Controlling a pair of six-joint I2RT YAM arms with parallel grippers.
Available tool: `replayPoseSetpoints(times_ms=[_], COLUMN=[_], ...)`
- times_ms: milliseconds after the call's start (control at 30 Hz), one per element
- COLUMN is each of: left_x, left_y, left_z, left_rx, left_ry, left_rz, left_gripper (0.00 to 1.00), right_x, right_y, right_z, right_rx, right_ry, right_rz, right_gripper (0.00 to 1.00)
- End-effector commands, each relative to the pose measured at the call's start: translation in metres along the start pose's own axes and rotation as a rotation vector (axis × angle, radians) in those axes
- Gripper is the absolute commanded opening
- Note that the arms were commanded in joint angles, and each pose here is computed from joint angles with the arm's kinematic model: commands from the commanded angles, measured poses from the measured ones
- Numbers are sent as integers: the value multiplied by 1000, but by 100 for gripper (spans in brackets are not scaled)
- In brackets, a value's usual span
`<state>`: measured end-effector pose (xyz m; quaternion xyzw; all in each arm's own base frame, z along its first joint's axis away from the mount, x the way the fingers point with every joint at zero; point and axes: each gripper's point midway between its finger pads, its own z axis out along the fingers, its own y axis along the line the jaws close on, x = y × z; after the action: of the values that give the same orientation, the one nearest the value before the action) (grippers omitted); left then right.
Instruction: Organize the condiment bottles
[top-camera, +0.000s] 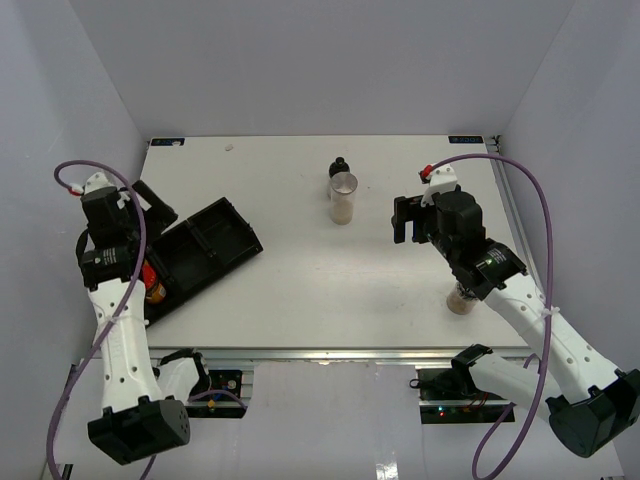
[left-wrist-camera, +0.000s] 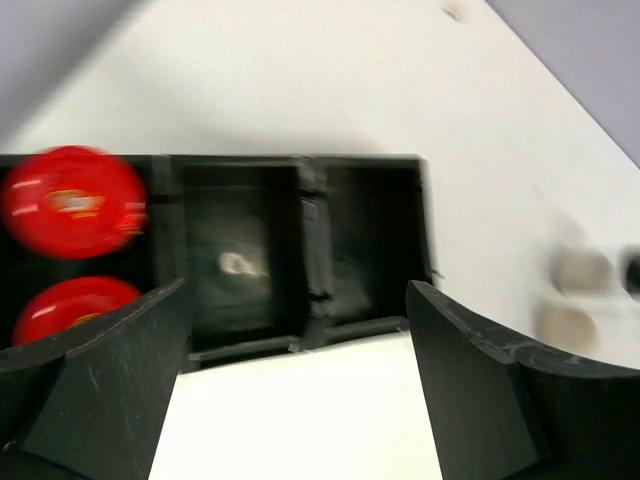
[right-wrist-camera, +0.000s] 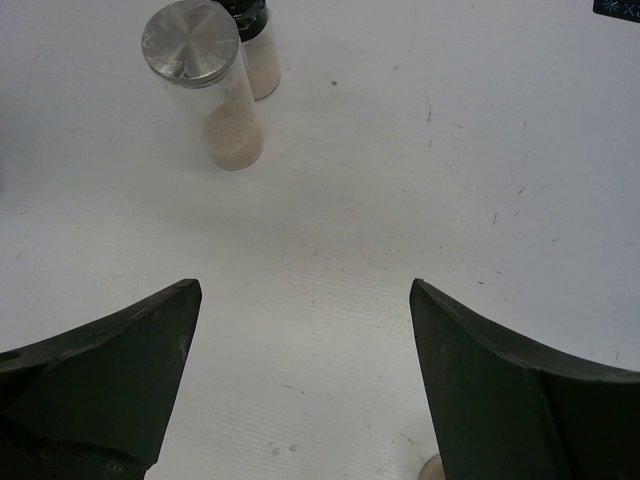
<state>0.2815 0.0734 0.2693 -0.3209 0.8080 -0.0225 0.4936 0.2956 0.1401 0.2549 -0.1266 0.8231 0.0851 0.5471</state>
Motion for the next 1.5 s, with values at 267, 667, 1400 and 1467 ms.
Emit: replayPoseSetpoints(times_ms=[267,667,1400,1467], left_x=[86,131,221,225], left_y=[-198,-331,-409,-408], left_z=[15,27,67,72], left_rx=[573,774,748,728], left_ry=[277,213,185,189], left_rz=[395,600,830,836], left_gripper=[98,98,98,98], right_x=[-11,-25,-34,-36], right_y=[-8,-12,-18,-18], right_z=[-7,-35,-56,-58], right_rx=[35,19,19,20], right_ry=[-50,-127,-209,-216], right_rz=[25,29,29,29], right_gripper=[91,91,91,91])
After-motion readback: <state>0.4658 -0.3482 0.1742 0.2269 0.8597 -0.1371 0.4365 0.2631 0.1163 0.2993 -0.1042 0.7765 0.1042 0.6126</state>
